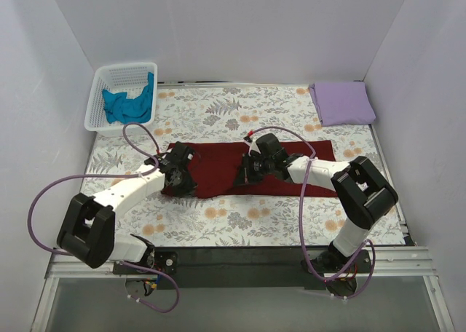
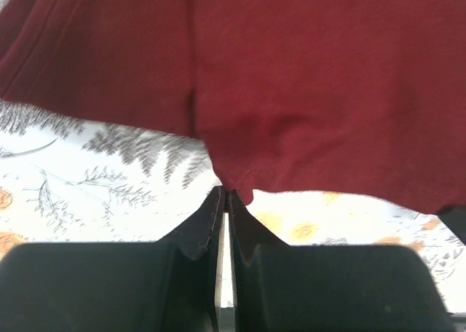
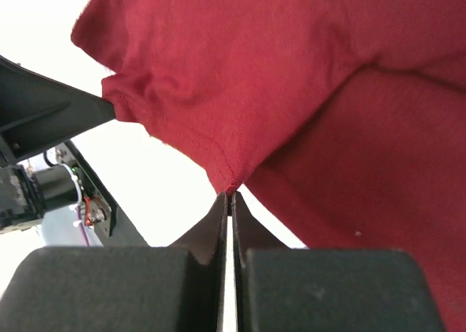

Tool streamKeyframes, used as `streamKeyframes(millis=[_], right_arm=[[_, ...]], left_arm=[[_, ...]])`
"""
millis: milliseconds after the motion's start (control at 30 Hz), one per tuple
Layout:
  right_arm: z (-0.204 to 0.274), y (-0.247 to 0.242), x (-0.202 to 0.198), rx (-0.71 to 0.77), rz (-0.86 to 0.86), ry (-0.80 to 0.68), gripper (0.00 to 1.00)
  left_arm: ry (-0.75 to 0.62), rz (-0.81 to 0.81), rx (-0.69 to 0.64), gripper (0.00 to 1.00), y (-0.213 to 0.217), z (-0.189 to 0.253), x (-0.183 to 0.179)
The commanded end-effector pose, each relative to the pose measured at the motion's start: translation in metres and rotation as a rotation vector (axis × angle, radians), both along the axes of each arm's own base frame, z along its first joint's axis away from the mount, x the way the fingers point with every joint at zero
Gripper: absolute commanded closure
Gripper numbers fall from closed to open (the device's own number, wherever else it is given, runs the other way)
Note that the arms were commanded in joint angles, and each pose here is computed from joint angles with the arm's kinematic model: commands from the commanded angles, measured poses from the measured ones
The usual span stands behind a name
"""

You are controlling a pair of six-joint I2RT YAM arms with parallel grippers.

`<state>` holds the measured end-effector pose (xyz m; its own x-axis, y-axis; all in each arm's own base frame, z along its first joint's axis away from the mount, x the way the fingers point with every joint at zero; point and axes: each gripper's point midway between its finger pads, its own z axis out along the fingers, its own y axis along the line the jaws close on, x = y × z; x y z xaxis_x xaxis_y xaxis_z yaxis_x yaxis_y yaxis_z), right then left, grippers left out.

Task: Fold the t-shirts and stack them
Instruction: Fold the tshirt

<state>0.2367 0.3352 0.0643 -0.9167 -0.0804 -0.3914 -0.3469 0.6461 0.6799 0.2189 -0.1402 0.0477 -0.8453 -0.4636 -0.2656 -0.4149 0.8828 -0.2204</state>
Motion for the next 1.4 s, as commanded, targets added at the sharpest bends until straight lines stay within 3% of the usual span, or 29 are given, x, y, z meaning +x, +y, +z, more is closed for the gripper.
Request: streamKeyframes(millis=[0, 600, 1133, 1300, 1367], right_arm=[[0.016, 0.006, 0.014, 0.041, 0.028, -0.014, 0.99], [0.013, 0.017, 0.068, 0.017, 0.044, 0.036, 0.99], [0.000, 0.016, 0.096, 0.025, 0.008, 0.072, 0.99], [-0.001, 0.018, 0.103, 0.023, 0.002, 0.069, 0.97], [0.000, 0.019, 0.105, 0.020, 0.002, 0.053, 0.93]], left_arm=[[-0.024, -0.033, 0.031, 1.00, -0.002, 0.011, 0.015], [-0.083, 0.021, 0.018, 1.00, 0.023, 0.030, 0.086], [-0.087, 0.019, 0.054, 0.98, 0.031, 0.016, 0.116], [-0.106, 0.016, 0.092, 0.91, 0.036, 0.016, 0.123], [-0.120, 0.012, 0.098, 0.81, 0.037, 0.018, 0.126]])
